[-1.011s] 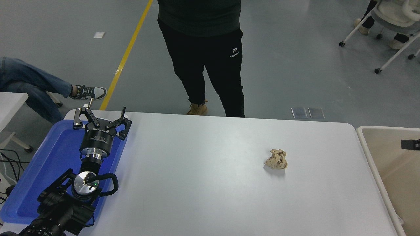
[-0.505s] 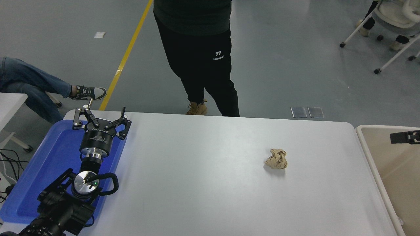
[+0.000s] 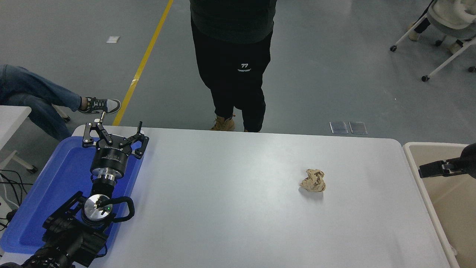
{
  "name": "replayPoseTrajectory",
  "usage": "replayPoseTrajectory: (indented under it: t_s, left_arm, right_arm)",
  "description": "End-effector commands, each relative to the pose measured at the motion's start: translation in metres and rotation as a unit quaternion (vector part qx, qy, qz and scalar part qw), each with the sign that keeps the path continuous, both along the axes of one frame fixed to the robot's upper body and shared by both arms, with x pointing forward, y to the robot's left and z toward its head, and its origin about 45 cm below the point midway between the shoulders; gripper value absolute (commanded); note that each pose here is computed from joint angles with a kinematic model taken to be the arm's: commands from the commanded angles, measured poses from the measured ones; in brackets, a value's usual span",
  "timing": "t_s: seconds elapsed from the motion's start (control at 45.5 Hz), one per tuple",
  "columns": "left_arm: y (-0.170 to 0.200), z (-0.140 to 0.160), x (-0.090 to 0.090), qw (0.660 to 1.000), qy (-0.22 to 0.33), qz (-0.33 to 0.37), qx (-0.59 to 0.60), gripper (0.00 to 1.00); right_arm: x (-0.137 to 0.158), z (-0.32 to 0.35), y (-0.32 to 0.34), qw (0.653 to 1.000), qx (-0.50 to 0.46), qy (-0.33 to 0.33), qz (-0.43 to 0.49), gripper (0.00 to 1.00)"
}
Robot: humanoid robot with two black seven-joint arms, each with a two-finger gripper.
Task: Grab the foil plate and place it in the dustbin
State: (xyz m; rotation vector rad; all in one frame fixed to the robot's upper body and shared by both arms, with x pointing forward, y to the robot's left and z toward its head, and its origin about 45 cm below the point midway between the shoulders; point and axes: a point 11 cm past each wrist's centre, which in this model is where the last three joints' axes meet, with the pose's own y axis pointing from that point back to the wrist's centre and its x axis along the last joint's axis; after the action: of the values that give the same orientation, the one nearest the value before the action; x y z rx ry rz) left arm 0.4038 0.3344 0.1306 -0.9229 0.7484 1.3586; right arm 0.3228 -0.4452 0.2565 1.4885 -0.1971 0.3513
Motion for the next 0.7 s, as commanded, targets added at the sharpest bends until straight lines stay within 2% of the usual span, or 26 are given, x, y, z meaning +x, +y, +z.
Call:
replayPoseTrajectory:
  t_s: [0.0, 0.681]
  left_arm:
    - [0.000, 0.000, 0.000, 1.000, 0.000, 0.000, 0.000, 1.00]
    - [0.000, 0.000, 0.000, 1.000, -0.001, 0.000, 0.000, 1.00]
  right_arm:
    - [0.001, 0.023, 0.031, 1.000, 0.023, 0.018, 0.008, 1.00]
    - [0.031, 0.074, 0.114, 0.999, 0.030, 0.011, 0.040, 1.00]
